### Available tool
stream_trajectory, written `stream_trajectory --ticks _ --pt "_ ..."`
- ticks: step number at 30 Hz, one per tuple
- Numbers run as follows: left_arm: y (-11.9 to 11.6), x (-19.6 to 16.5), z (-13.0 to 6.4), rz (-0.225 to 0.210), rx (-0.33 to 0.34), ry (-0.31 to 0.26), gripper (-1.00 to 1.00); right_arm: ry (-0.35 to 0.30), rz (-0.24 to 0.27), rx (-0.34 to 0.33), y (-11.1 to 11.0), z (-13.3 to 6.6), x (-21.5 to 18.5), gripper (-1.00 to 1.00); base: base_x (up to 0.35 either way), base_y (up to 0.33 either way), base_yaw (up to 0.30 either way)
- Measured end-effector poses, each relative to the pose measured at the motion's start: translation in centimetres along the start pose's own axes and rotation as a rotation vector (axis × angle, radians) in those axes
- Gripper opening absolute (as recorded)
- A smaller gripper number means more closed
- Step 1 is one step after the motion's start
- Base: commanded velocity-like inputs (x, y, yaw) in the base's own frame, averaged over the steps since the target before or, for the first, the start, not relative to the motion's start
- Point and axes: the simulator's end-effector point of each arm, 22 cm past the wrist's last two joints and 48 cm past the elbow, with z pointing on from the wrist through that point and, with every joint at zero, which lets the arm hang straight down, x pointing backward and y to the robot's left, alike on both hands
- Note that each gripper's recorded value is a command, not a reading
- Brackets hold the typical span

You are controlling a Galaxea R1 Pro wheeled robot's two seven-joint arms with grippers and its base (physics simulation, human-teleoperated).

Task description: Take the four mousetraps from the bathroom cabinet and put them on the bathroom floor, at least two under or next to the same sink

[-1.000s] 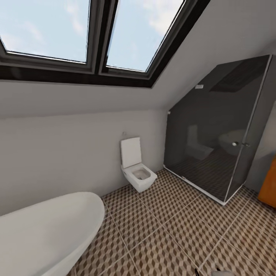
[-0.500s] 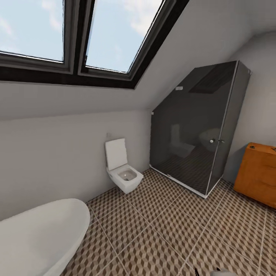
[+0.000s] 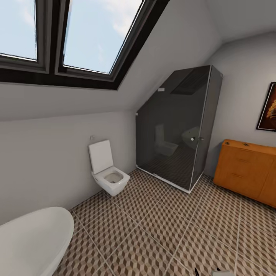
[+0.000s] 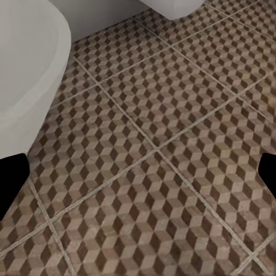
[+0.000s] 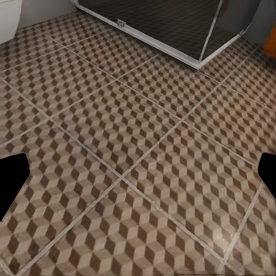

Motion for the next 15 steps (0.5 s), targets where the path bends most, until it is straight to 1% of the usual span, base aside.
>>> stream_trajectory --ticks 15 --pt "-0.03 -0.35 0.0 -0.001 0.001 -0.008 1.0 -0.007 0.0 0.0 -0.01 0.03 -0.34 1.0 0.0 0.0 -0.275"
